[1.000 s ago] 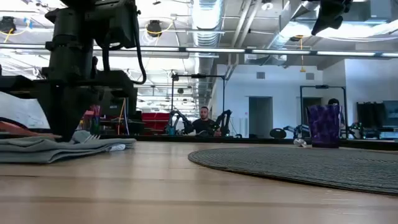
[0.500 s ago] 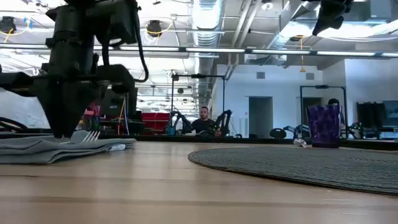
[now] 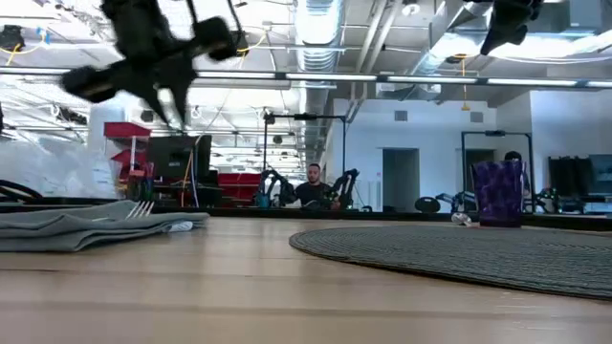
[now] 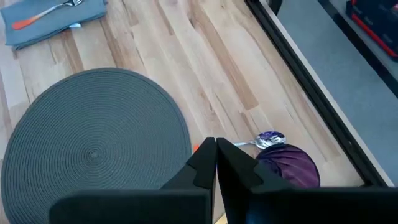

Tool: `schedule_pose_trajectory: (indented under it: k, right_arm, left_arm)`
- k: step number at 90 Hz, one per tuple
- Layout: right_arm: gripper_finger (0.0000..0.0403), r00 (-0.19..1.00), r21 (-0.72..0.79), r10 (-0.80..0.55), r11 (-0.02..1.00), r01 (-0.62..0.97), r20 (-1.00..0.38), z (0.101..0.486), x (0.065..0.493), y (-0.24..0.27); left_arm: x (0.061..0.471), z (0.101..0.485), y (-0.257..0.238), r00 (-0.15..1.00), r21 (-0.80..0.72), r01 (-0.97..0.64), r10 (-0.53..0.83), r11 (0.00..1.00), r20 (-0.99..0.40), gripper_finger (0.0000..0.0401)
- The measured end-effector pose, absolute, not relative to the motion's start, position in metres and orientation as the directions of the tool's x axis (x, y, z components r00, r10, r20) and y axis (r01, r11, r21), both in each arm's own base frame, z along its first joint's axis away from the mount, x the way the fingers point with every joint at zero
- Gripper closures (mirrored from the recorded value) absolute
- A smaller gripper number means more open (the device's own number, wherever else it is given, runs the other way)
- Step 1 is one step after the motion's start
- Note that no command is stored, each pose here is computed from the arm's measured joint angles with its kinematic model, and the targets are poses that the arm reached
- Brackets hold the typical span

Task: Set table place
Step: Move the gray placemat to the center of the table

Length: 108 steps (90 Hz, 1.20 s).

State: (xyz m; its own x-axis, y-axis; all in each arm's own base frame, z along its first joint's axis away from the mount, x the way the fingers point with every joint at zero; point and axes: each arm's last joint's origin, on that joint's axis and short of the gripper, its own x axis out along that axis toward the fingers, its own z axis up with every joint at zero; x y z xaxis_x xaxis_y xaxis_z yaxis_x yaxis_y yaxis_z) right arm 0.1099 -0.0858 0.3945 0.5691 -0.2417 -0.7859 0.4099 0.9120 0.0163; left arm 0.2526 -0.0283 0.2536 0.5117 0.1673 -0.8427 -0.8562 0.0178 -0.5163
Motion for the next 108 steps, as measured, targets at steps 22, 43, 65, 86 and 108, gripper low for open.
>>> schedule_pose_trajectory:
  k: [22,43,65,86,108]
  right_arm:
    - [0.0403,0.533,0.053,-0.21,0.898,0.436,-0.82,0.385,0.109,-0.085]
    - [0.0403,0.459,0.179,-0.08,0.852,0.493,-0.885,0.345,0.113,-0.082]
    - [0.0403,0.399,0.219,-0.017,0.814,0.538,-0.917,0.305,0.12,-0.079]
    - [0.0403,0.353,0.242,0.048,0.812,0.531,-0.935,0.295,0.113,-0.067]
    - [0.0402,0.394,0.06,-0.24,0.787,0.614,-0.887,0.31,0.115,-0.086]
  left_arm:
    - [0.298,0.27,0.0,0.78,-0.748,-0.622,0.266,0.232,-0.566,0.0362]
    - [0.332,0.268,0.028,0.888,-0.788,-0.453,0.284,0.417,-0.361,0.0362]
    - [0.352,0.23,0.045,0.881,-0.78,-0.463,0.125,0.42,-0.455,0.0362]
    - [0.368,0.222,0.046,0.887,-0.763,-0.39,-0.012,0.516,-0.461,0.0362]
    - [0.368,0.221,0.052,0.881,-0.711,-0.38,-0.002,0.592,-0.473,0.0362]
